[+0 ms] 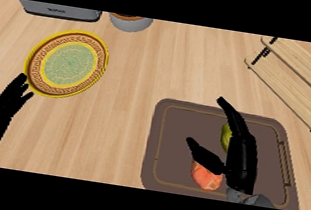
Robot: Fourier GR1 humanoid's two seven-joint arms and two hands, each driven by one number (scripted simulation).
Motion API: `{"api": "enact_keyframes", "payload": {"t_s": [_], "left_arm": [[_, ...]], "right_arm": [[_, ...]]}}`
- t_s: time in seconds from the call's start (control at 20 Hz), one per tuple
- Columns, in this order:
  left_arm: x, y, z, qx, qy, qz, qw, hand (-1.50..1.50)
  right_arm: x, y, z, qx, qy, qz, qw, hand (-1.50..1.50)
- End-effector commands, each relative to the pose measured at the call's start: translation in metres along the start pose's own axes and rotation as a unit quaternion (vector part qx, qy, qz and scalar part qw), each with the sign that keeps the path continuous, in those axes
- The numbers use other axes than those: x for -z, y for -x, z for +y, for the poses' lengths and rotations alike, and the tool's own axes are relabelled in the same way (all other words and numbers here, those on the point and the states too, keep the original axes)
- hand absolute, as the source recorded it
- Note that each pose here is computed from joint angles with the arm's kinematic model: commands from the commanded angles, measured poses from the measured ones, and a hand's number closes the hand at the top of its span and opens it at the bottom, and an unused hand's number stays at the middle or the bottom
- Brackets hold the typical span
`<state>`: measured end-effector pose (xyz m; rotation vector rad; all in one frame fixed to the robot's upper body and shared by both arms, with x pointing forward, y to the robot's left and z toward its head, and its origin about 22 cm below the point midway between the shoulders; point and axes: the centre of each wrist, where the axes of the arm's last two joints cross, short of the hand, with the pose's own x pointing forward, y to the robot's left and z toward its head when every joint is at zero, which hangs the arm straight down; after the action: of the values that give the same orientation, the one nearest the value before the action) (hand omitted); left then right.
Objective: Pick the pear from the tray and place it in the tiered shelf
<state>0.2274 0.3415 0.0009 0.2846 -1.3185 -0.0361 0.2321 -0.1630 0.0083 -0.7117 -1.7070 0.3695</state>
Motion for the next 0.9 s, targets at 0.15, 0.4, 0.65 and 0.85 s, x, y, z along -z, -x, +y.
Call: {"api": "enact_keyframes", "payload": {"t_s": [0.15,0.4,0.65,0.85], "left_arm": [[-0.002,0.002,0.019,-0.002,-0.003,0.006,1.0,0.0],[-0.004,0.006,0.005,-0.001,0.008,0.001,1.0,0.0],[0.003,0.003,0.009,-0.006,0.003,0.0,1.0,0.0],[0.004,0.003,0.005,-0.007,0.008,-0.007,0.9999,0.0]], "right_arm": [[-0.008,0.0,-0.013,-0.187,0.003,0.062,0.98,-1.5],[0.002,-0.032,-0.02,-0.306,-0.091,0.123,0.94,-1.5],[-0.003,-0.059,-0.022,-0.421,-0.185,0.158,0.874,-1.5],[0.001,-0.077,-0.019,-0.467,-0.206,0.182,0.841,-1.5]]}}
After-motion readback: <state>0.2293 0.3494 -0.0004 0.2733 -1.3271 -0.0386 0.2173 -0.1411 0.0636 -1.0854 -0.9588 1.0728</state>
